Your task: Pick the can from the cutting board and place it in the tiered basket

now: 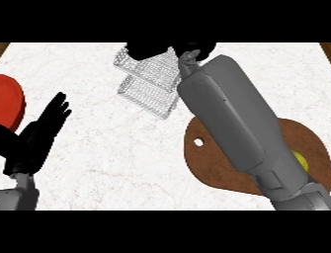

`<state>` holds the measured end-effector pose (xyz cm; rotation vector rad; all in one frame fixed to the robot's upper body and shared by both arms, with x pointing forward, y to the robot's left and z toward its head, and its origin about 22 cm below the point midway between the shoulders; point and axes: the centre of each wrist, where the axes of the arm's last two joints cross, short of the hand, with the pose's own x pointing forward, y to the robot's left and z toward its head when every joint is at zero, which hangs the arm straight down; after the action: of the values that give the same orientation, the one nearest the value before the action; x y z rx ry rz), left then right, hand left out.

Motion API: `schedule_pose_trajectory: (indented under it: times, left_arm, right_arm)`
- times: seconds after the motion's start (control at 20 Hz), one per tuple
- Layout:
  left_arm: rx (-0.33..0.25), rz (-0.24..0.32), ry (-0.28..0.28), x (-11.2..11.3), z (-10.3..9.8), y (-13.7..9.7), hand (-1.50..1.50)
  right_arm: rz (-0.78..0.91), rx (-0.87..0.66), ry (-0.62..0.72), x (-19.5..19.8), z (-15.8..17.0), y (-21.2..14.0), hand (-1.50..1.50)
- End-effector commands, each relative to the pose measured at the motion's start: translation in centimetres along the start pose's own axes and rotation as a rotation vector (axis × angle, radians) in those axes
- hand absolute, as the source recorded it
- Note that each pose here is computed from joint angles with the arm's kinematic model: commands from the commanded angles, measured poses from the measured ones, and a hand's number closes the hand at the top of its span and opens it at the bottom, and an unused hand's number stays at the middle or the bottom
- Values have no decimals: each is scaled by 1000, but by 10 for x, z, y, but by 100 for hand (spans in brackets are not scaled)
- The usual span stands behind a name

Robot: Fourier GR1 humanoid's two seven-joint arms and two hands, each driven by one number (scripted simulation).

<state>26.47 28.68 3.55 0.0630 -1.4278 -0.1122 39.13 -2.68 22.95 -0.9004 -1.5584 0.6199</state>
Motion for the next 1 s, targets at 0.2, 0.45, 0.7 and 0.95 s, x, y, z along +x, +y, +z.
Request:
schedule_pose_trajectory:
  times: [0.2,0.45,0.7,0.95]
  left_arm:
    - [-23,-1,-14,8,6,-12,0]
    - [-12,0,3,1,19,11,0]
    - [9,-11,7,-2,2,-1,0]
    - [-38,-5,-6,13,-10,-12,0]
  right_arm:
    - [48,-9,13,-11,-24,26,150]
    - [48,-62,18,-17,-27,43,150]
    - [-26,-226,-21,-22,-33,45,150]
    - [-60,-202,11,-30,-42,52,-150]
